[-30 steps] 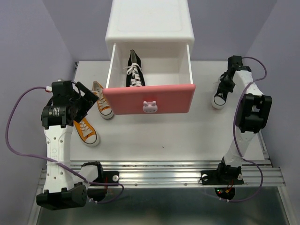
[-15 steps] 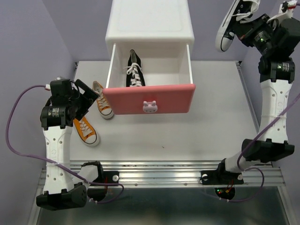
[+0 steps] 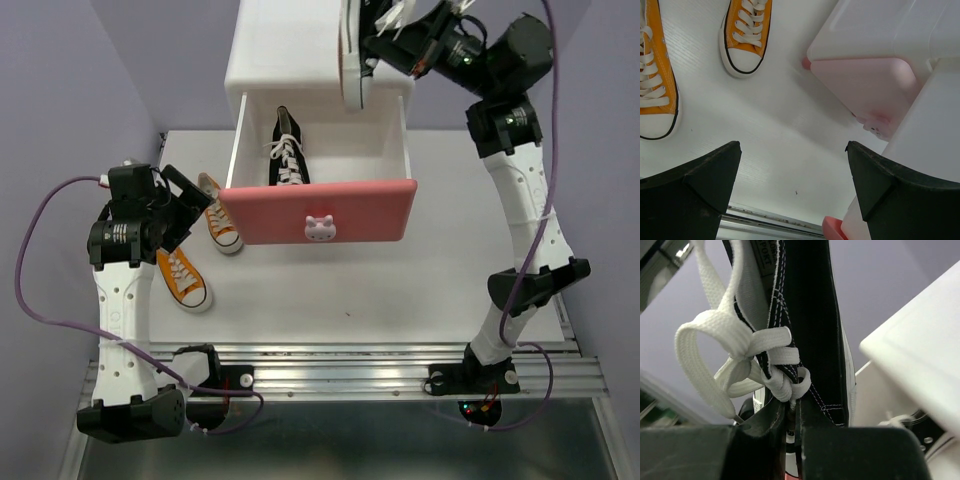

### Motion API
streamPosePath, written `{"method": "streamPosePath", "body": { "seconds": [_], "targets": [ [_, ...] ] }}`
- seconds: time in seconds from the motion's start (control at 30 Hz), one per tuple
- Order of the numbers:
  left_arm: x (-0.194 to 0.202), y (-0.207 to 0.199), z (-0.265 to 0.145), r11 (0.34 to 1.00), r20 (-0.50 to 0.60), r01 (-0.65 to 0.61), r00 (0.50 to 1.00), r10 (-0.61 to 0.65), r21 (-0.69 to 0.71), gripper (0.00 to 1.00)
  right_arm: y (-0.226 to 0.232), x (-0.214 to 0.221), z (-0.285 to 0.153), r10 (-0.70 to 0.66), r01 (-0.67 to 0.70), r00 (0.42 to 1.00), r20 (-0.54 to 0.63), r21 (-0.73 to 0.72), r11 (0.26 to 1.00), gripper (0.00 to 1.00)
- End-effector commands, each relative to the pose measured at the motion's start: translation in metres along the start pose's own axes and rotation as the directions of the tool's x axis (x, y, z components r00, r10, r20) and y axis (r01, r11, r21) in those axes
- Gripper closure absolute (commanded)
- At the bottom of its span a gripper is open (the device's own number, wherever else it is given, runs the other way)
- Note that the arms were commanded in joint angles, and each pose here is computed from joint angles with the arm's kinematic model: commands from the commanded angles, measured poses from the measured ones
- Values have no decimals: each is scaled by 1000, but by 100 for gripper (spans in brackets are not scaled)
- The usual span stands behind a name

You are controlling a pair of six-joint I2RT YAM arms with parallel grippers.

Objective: Place and organize the shoes in the shoe cabinet

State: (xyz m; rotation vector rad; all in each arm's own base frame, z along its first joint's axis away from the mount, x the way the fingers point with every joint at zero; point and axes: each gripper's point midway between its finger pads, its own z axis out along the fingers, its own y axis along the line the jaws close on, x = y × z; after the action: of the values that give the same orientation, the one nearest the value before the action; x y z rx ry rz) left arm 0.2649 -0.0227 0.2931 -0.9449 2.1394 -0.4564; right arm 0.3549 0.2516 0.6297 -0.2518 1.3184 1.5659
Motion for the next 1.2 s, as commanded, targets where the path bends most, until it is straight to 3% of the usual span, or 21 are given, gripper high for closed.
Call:
{"method": "streamPosePath", "body": {
  "seconds": [0.0,0.3,0.5,0.83,0.93,1.07,1.17],
  "targets": [
    [-9,-6,-8,1000,38,-12,999,11,24,1,79,39,3,-55,45,996,-66,-146,988,99],
    [-2,1,-6,999,41,28,999,-28,21,1,26,125,-16,-27,70,950,-310,130,989,99],
    [1,8,-2,999,37,37,999,-37,-1,1,8,170,-41,-16,103,875,-485,155,983,99],
    [6,17,1,998,33,46,998,-45,-36,1,-28,200,-40,-51,180,807,-589,162,970,99],
    [4,17,1,998,37,43,998,-42,-36,1,-45,204,-40,-89,258,778,-622,187,948,99],
    [4,19,3,998,33,33,999,-32,-50,1,-62,220,-48,-91,338,708,-700,223,914,99],
    [3,19,6,998,31,29,999,-27,-54,1,-73,215,-48,-96,376,719,-688,269,887,99]
  ]
}}
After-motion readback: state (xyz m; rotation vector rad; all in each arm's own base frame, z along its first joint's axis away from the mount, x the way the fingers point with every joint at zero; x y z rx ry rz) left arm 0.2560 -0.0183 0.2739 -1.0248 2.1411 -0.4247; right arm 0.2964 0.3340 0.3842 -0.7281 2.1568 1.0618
